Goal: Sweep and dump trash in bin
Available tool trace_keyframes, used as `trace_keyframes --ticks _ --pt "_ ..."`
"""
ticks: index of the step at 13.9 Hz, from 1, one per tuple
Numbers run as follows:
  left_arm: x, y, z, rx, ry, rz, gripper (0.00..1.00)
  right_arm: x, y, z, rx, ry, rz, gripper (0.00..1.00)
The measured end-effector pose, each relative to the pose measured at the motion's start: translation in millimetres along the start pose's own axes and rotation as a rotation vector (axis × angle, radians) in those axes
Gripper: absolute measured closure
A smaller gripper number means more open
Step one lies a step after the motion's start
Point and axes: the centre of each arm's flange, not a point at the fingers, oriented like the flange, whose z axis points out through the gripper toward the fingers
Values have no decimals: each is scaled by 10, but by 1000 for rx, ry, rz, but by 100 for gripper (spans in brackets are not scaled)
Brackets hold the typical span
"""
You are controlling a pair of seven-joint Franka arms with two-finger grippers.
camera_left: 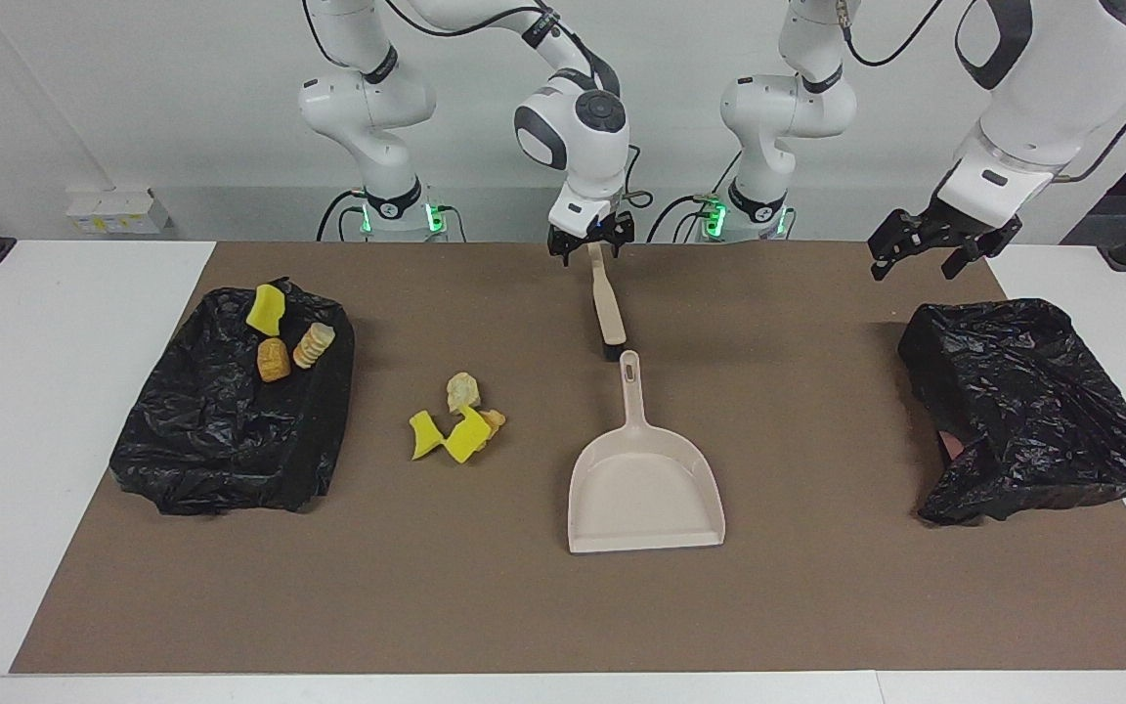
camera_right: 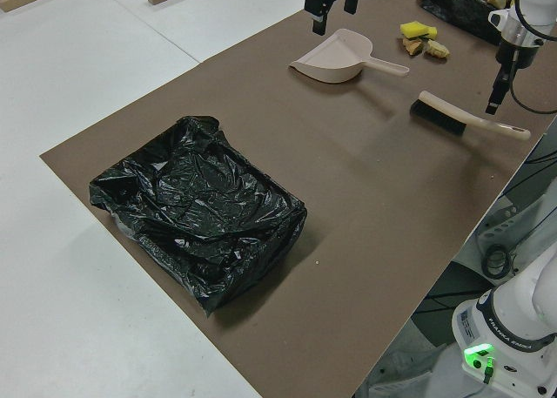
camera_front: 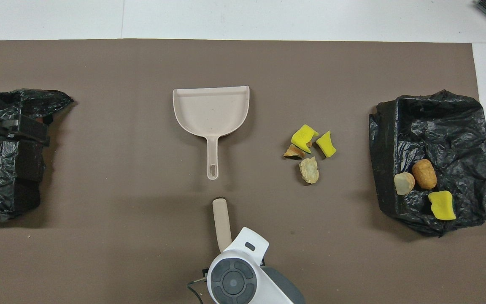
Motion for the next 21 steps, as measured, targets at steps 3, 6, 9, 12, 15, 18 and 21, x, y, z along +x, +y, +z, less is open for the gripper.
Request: trace_keyframes --ticks 3,6,9,12,15,18,21 --pt "-8 182 21 1 0 32 0 -63 -63 77 13 15 -17 0" --pt "-33 589 141 5 -5 80 0 -101 -83 129 12 12 -25 7" --pt "-35 1148 412 2 38 62 0 -101 -81 142 11 9 -26 42" --pt "-45 1660 741 -10 78 32 0 -98 -79 158 11 5 -25 74" --pt "18 2057 1196 -20 102 -9 0 -93 -60 127 -8 -21 -28 74" --pt "147 2590 1917 -30 120 -47 0 -33 109 -156 -63 -63 -41 74" --pt "190 2918 2422 -33 126 -67 0 -30 458 -525 -126 -75 -8 74"
